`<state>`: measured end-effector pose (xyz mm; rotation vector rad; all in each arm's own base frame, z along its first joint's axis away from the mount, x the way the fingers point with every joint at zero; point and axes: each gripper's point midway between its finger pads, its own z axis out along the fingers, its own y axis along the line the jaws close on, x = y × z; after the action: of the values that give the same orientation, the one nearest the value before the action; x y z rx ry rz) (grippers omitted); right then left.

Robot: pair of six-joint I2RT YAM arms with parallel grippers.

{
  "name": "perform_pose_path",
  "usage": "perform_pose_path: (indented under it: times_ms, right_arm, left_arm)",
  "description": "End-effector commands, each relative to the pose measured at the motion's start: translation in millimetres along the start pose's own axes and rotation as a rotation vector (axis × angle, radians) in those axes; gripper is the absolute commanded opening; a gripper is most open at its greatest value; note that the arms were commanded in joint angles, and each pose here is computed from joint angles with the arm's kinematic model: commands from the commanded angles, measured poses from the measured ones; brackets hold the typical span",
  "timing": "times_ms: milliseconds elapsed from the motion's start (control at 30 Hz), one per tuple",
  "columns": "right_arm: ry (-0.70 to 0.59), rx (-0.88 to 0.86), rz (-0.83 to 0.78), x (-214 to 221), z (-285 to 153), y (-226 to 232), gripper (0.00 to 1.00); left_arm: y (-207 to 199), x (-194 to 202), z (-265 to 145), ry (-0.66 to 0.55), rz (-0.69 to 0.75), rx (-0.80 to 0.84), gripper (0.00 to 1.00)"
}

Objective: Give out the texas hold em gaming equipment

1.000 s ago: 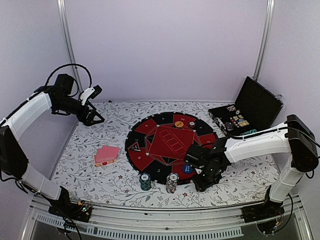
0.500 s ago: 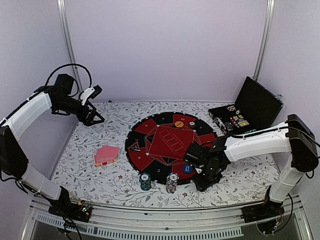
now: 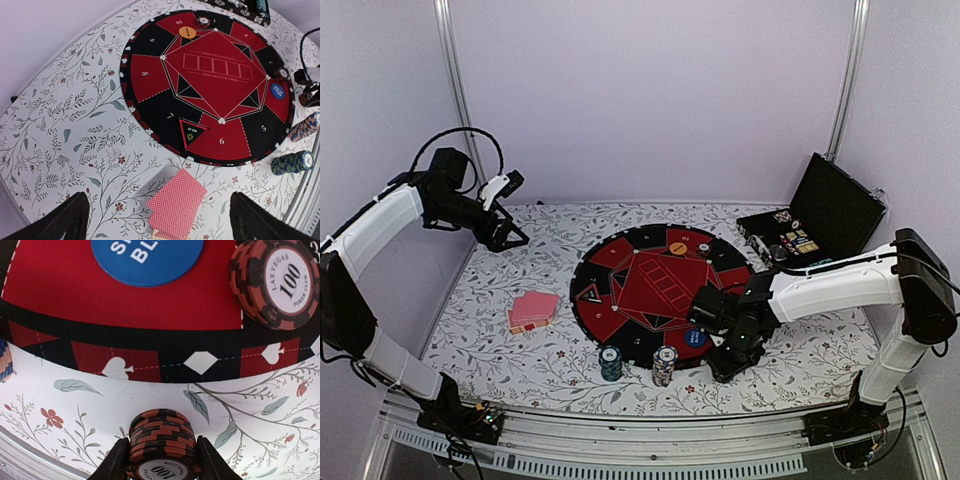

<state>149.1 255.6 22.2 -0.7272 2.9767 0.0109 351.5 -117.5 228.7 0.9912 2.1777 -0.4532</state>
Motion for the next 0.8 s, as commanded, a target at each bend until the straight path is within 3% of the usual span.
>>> perform_pose_path:
  times_ms: [0,200,467,767]
  right_arm:
    - [-0.041,0.009,-0.004,-9,-16,1,0.18]
    - [-0.079,-0.001,0.000,-22,-39,6,0.14]
    - [-0.140,-0.013,-0.033,-49,-66,18,0.15]
    - [-0.256,-0.010,-0.108,-138,-79,55,0.14]
  left_arm:
    - [-5,-10,-5,-0.025,0.025,0.006,1.00]
    - [-4,-9,-5,-0.021,0.027,0.004,1.00]
    - [-6,-9,-6,-0.024,0.031,0.004,1.00]
    - [-8,-8,-6,-0.030,0.025,0.013,1.00]
